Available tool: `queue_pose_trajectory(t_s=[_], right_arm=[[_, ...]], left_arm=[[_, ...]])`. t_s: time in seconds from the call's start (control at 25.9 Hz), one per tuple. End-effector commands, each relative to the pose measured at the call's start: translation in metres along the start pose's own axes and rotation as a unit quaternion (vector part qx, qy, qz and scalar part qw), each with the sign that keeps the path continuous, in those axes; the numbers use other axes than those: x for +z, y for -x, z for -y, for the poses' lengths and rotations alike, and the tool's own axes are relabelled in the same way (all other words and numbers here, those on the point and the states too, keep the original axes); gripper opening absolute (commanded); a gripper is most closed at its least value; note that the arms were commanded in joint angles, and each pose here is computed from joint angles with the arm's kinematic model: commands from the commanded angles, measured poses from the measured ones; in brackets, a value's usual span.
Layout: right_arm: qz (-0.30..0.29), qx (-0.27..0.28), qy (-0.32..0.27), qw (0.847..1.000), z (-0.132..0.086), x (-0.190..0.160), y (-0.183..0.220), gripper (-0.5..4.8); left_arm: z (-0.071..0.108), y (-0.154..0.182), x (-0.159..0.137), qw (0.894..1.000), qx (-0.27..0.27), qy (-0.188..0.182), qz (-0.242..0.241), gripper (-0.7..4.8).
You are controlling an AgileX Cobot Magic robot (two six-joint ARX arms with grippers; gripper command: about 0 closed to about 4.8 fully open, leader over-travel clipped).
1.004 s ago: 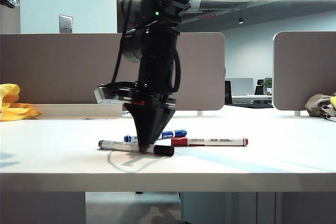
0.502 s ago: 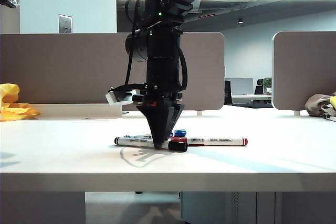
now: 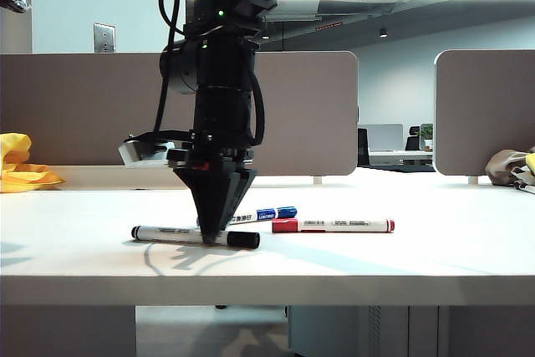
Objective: Pick up the markers one by one and line them up horizontally in a straight line on the table.
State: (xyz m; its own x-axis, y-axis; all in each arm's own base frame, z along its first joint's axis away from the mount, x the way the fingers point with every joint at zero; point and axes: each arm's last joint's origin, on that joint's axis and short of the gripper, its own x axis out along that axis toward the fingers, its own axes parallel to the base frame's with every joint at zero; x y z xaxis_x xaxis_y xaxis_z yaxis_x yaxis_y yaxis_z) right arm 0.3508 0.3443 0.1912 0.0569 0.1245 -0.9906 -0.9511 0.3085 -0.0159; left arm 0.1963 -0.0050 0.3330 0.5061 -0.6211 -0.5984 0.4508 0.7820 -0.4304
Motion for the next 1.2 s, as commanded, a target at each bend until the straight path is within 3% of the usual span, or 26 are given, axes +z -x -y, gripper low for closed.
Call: queue_pose_trajectory(t_s=[0.04,0.31,0.46,0.7,1.2], right_arm=[[-0.026,-0.005,0.025,0.999,-0.002,-0.003,0.001,0.12],[-0.034,-0.036,0.061,0.997,-0.003,-0.001,0.002,0.12],[-0.041,-0.087,0.091,0.991,0.002,0.002,0.002,0.12],[0.011,-0.125,0.091,0.988,0.007,0.013,0.013,0.12],[0.035,-0.119,0.121,0.985,0.003,0.021,0.009,0.12]], left_arm=[[0.001,0.002,0.002,1.000,-0.003,-0.007,0.007,-0.05],[0.001,0.002,0.002,1.000,-0.003,-0.006,0.007,-0.05],[0.001,0.002,0.002,1.000,-0.003,-0.006,0.007,-0.05],[0.001,0.002,0.002,1.000,-0.003,-0.007,0.007,-0.05],[0.001,0.002,0.002,1.000,-0.002,-0.009,0.009,-0.05]])
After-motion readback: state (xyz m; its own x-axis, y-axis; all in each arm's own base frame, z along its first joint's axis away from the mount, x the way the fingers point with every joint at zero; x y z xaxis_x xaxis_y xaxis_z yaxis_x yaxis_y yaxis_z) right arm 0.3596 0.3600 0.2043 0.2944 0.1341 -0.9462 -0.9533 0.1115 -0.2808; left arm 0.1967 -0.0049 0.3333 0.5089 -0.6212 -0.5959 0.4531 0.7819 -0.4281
